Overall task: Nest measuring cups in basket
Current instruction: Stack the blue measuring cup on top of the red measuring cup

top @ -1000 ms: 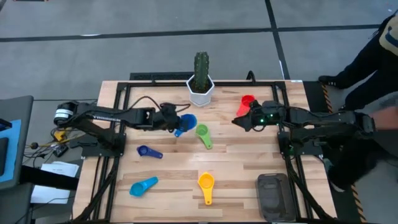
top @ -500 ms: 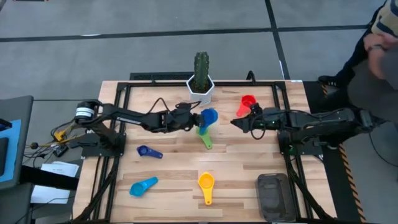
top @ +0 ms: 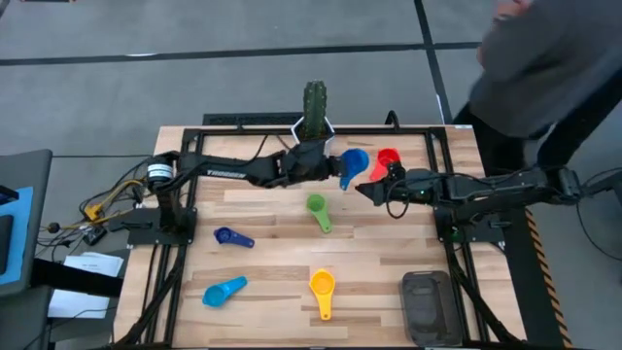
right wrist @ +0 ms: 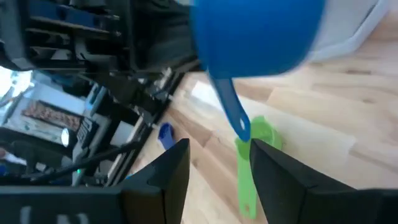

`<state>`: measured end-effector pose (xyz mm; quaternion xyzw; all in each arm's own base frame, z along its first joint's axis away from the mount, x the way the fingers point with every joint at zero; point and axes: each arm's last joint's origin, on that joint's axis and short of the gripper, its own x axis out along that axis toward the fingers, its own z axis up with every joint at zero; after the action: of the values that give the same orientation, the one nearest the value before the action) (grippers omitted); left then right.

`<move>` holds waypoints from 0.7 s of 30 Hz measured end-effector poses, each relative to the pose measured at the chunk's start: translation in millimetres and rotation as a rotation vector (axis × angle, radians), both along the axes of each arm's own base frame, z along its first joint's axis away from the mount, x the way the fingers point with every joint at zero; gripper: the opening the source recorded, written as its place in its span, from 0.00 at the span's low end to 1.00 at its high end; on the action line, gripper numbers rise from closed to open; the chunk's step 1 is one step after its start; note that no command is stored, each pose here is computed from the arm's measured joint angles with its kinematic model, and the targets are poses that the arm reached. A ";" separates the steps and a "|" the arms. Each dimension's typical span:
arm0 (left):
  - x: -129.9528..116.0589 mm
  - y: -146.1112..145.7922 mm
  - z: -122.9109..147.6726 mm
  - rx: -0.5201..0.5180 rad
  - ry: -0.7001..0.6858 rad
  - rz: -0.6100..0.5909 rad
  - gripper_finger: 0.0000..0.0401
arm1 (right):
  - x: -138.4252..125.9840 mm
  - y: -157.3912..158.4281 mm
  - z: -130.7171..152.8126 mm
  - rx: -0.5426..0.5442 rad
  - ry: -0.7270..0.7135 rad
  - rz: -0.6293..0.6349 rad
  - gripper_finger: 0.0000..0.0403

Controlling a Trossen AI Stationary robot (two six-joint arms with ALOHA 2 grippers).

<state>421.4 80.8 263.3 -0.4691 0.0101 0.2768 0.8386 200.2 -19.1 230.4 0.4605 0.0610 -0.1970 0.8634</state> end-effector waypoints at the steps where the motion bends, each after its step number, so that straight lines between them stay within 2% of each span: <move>1: 3.0 3.3 1.0 -0.017 0.002 -0.006 0.00 | 0.3 -1.2 1.1 -0.002 -0.012 -0.013 0.46; 7: 3.0 11.0 7.1 -0.021 0.014 -0.018 0.00 | -0.7 -10.2 2.3 -0.006 -0.026 -0.082 0.42; 11: 2.5 13.5 6.7 -0.035 0.013 -0.034 0.00 | 0.8 -16.6 0.3 -0.054 -0.003 -0.098 0.41; 21: 2.6 13.8 7.0 -0.043 0.006 -0.036 0.00 | 22.8 -22.0 -13.9 -0.058 -0.014 -0.047 0.39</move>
<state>424.0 94.6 270.3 -0.4859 0.0269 0.2630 0.8331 222.9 -41.1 216.6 0.4379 0.0387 -0.2157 0.8719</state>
